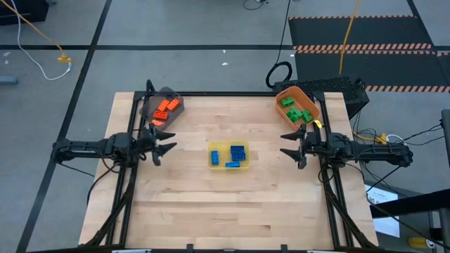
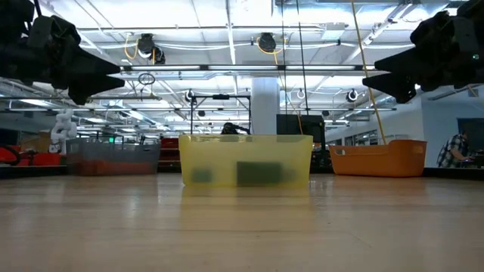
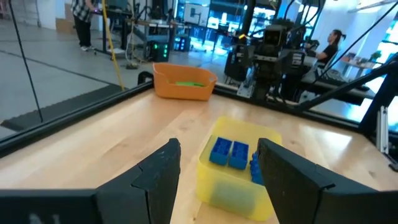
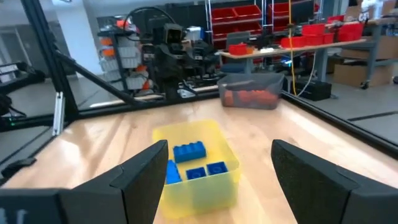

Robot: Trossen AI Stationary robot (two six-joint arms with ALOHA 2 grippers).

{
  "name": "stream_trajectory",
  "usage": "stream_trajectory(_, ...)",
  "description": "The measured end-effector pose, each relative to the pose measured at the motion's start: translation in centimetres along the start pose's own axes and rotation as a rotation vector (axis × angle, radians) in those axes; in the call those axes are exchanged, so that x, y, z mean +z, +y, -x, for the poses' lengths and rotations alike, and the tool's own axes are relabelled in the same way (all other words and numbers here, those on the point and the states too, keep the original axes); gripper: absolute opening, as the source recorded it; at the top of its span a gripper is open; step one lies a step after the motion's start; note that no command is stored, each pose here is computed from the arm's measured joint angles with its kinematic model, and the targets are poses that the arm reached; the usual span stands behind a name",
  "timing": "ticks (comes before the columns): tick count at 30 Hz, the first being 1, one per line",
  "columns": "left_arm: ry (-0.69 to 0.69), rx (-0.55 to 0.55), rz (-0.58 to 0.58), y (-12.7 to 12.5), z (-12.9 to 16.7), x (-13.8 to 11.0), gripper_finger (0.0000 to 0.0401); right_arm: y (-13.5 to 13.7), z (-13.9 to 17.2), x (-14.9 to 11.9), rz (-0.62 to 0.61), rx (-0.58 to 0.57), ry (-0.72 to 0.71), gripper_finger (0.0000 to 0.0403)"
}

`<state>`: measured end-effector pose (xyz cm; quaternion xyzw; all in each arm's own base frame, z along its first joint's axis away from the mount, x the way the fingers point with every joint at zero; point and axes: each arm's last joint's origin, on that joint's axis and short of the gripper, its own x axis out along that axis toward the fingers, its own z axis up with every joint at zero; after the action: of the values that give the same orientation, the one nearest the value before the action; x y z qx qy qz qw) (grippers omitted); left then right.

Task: Sort & place blocks by color
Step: Return to Home Position

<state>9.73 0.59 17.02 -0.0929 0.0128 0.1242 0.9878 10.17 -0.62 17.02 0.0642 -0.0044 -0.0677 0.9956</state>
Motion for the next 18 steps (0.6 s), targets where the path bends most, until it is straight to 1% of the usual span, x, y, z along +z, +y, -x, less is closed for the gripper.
stream_trajectory(9,0.016,-0.026,-0.024,-0.22,-0.03,-0.14,0.0211,0.01,-0.01,0.00,-0.005,0.004,-0.005,0.0279)
stream_trajectory(18,0.021,-0.056,-0.069,-0.49,0.04,-0.20,0.0211,-0.04,-0.01,-0.41,0.014,0.000,0.037,0.0279)
